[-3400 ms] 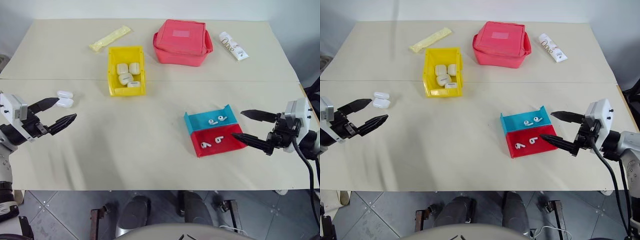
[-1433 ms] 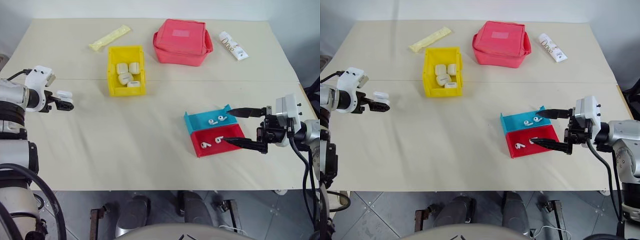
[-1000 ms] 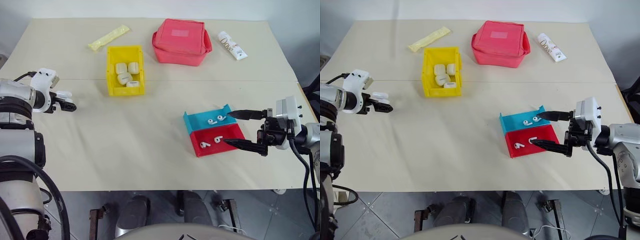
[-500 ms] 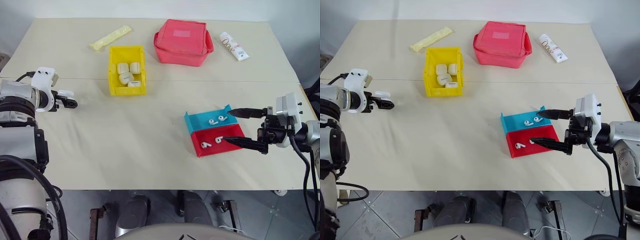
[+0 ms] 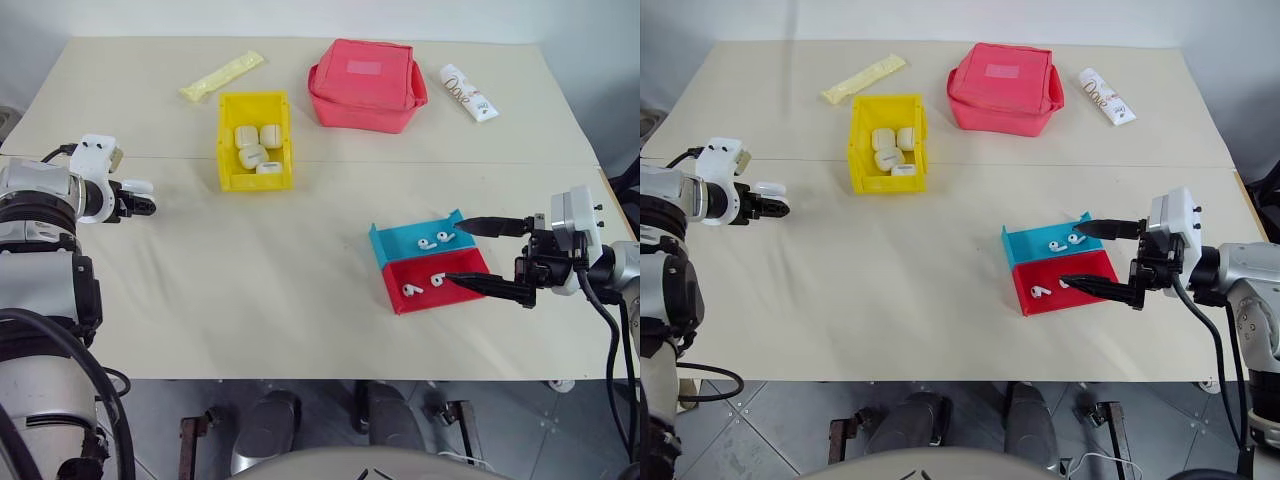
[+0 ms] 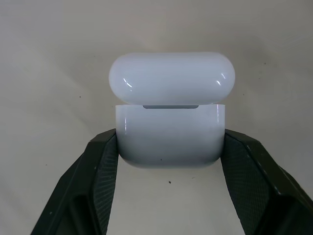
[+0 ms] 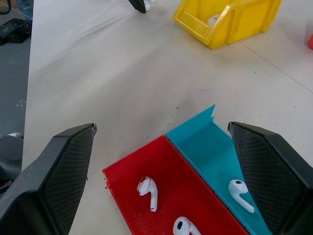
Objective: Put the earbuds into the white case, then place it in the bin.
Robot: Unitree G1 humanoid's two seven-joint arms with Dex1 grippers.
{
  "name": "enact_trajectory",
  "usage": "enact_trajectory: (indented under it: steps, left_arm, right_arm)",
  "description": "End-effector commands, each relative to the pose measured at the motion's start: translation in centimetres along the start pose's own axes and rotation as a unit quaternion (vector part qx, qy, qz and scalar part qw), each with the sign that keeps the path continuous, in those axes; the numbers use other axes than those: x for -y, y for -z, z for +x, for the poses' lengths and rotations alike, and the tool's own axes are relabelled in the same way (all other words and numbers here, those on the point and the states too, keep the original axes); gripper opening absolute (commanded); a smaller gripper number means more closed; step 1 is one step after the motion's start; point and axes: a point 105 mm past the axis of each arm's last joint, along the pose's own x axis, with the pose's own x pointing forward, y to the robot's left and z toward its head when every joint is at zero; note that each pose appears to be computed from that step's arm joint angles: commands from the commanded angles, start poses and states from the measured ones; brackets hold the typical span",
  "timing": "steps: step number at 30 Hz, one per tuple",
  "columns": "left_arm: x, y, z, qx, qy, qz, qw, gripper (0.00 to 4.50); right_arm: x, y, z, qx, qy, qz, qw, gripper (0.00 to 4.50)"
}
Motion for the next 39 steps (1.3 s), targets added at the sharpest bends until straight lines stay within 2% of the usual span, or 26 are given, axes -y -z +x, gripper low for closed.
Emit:
enact_trajectory:
  steps: [1,4,6,9,12,13,14,18,20,23,29,33,39]
  left_arm:
    - [-1.1,0.4,-1.0,-0.005,0.010,0.025,1.000,2.76]
    - [-0.1,-1.7,-2.2,0.073,0.086,0.123,0.986,2.76]
    - [1.3,-3.1,-3.5,0.154,0.140,0.168,0.963,2.76]
    - [3.0,-3.5,-5.5,0.240,0.201,0.205,0.927,2.76]
    - [6.1,-3.7,-9.6,0.426,0.274,0.259,0.822,2.76]
    - [6.5,-3.5,-10.5,0.469,0.278,0.258,0.797,2.76]
    - [6.7,-3.1,-10.9,0.494,0.277,0.252,0.784,2.76]
    - [8.0,-2.4,-11.1,0.530,0.288,0.229,0.764,2.76]
    - [10.2,-2.1,-10.7,0.551,0.307,0.206,0.748,2.76]
    - [14.6,-0.8,-10.2,0.546,0.372,0.224,0.716,2.76]
    - [20.1,2.7,-8.7,0.522,0.447,0.231,0.689,2.76]
    - [22.8,3.9,-8.5,0.531,0.479,0.229,0.660,2.76]
    - [25.5,4.1,-8.1,0.555,0.497,0.229,0.627,2.76]
  right_arm:
    - [0.0,-1.8,-0.5,0.007,0.003,-0.032,0.999,4.50]
    - [-0.1,-1.9,-0.8,0.005,0.004,-0.034,0.999,4.50]
    - [-0.1,-1.9,-0.9,0.003,0.004,-0.035,0.999,4.50]
    - [-0.1,-2.0,-1.1,0.002,0.005,-0.036,0.999,4.50]
    - [-0.2,-2.1,-1.3,0.000,0.005,-0.037,0.999,4.50]
    - [-0.3,-2.1,-1.3,0.000,0.005,-0.037,0.999,4.50]
    - [-0.3,-2.1,-1.4,-0.001,0.006,-0.038,0.999,4.50]
    - [-0.4,-2.2,-1.5,-0.002,0.007,-0.038,0.999,4.50]
    - [-0.7,-2.3,-1.6,-0.003,0.008,-0.037,0.999,4.50]
    - [-1.0,-2.4,-1.7,-0.004,0.014,-0.036,0.999,4.50]
    - [-2.7,-1.8,-1.7,-0.014,0.039,-0.007,0.999,4.50]
    - [-3.9,-1.6,-1.7,-0.016,0.058,0.002,0.998,4.50]
    - [-5.2,-1.3,-1.6,-0.020,0.091,0.021,0.995,4.50]
